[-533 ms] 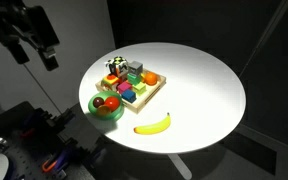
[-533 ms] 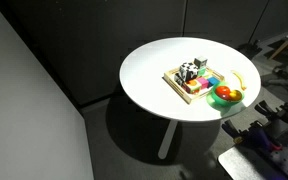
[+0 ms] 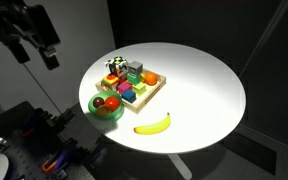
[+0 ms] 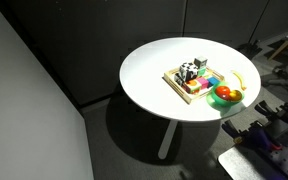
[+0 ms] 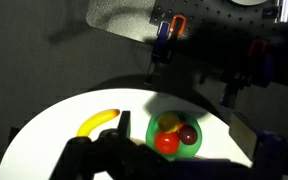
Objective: Pick up the gray block and put it on the table
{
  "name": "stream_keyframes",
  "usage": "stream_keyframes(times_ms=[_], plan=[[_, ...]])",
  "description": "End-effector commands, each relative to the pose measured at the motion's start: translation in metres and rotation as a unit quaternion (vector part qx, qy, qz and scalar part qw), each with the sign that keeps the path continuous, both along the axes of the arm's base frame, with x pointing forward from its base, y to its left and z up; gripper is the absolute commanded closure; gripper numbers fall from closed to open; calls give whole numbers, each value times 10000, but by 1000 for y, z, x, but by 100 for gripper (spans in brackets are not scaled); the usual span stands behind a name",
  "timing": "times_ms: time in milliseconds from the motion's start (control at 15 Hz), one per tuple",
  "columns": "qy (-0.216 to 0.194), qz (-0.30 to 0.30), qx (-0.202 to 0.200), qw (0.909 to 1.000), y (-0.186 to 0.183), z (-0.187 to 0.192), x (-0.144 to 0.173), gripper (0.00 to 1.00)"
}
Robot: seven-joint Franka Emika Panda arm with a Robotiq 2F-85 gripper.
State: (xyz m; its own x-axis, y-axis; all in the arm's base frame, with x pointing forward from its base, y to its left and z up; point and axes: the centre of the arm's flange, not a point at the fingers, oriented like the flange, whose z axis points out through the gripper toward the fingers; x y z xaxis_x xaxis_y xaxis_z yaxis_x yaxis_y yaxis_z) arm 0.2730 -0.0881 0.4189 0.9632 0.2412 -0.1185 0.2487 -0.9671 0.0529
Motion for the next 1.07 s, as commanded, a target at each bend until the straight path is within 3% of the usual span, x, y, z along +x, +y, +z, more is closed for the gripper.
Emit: stream_keyframes(times_ms=[0, 533, 1000], plan=[[-140, -7, 2, 9999, 3, 3, 21, 0], [-640, 93, 42, 9979, 15, 6, 89, 0], [-420, -91, 228, 9988, 15, -4, 153, 0]])
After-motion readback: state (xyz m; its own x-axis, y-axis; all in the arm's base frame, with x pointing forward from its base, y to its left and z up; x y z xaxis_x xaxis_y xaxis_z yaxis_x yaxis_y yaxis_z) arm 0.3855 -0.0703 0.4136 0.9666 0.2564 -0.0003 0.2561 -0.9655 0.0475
